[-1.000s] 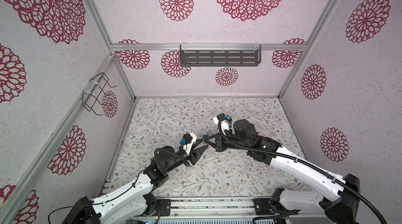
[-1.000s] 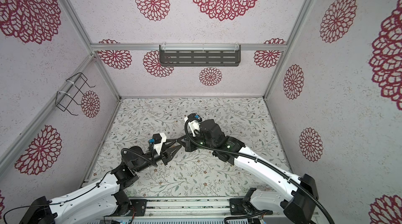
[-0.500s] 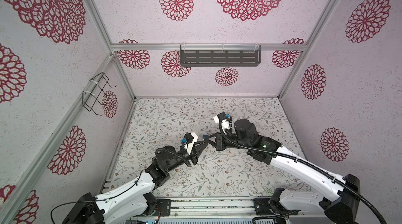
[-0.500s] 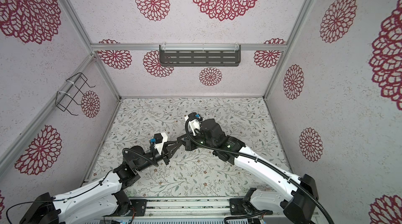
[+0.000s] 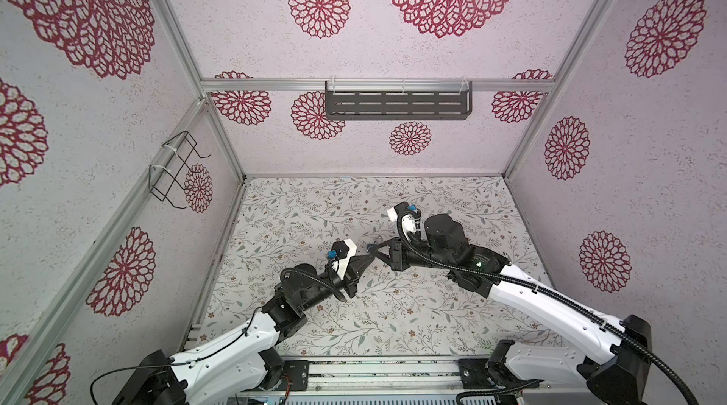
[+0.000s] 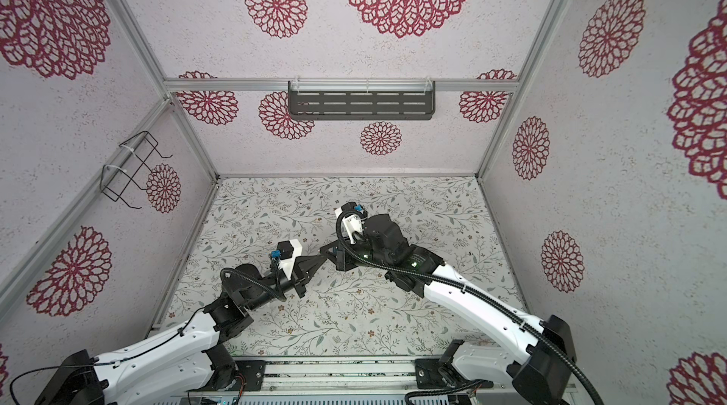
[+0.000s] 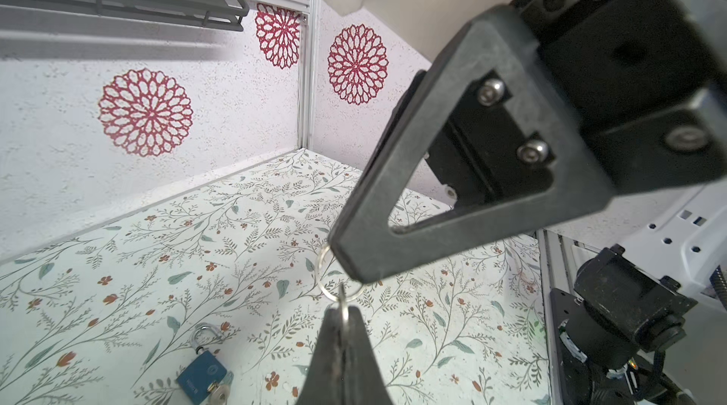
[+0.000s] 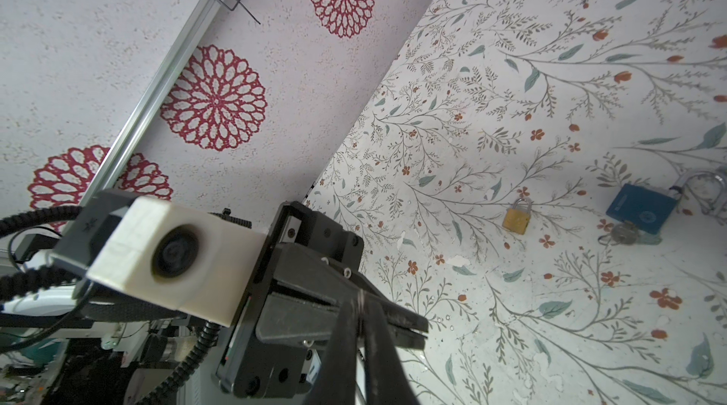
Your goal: Unlock with the key
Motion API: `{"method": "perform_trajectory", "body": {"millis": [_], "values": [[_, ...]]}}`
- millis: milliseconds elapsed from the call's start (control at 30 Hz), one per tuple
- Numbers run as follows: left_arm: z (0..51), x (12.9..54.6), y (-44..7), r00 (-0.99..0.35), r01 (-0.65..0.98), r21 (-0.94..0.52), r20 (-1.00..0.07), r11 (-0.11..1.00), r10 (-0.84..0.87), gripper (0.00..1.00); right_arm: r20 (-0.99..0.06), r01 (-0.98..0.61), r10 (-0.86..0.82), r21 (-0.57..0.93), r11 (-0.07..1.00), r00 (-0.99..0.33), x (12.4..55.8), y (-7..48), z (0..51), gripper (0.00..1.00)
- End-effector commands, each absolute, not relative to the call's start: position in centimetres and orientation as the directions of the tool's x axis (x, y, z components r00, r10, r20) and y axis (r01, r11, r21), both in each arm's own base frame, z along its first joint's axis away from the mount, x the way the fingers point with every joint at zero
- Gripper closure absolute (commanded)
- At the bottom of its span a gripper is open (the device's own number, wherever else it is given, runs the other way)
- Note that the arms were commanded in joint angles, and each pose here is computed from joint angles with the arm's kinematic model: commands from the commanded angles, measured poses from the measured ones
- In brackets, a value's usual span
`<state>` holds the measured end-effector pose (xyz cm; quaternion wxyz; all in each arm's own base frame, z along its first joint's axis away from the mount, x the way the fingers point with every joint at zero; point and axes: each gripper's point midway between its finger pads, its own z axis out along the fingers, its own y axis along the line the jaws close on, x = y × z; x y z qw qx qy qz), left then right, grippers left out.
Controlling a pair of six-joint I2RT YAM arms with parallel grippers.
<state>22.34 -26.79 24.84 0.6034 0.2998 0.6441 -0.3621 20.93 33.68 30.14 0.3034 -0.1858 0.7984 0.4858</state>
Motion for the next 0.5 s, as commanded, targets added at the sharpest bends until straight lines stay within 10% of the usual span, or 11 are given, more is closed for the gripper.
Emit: {"method": "perform_trajectory", "body": {"millis": [0, 167, 467], "values": [[25.2, 22.0, -27.0, -0.091, 0.834, -0.087, -0.996, 0.544, -0.02, 1.0, -0.707, -0.622, 0.045, 0.649, 0.438, -0.706, 21.1, 32.6, 32.3, 0.77], [25.1, 21.8, -27.5, -0.123, 0.856, -0.105, -0.992, 0.507, 0.003, 1.0, -0.764, -0.697, -0.015, 0.581, 0.421, -0.645, 20.7, 32.3, 32.3, 0.54], [26.1, 21.3, -28.8, -0.143, 0.9, -0.131, -0.99, 0.416, -0.003, 1.0, -0.847, -0.829, -0.112, 0.468, 0.305, -0.519, 18.7, 32.7, 31.7, 0.49]]}}
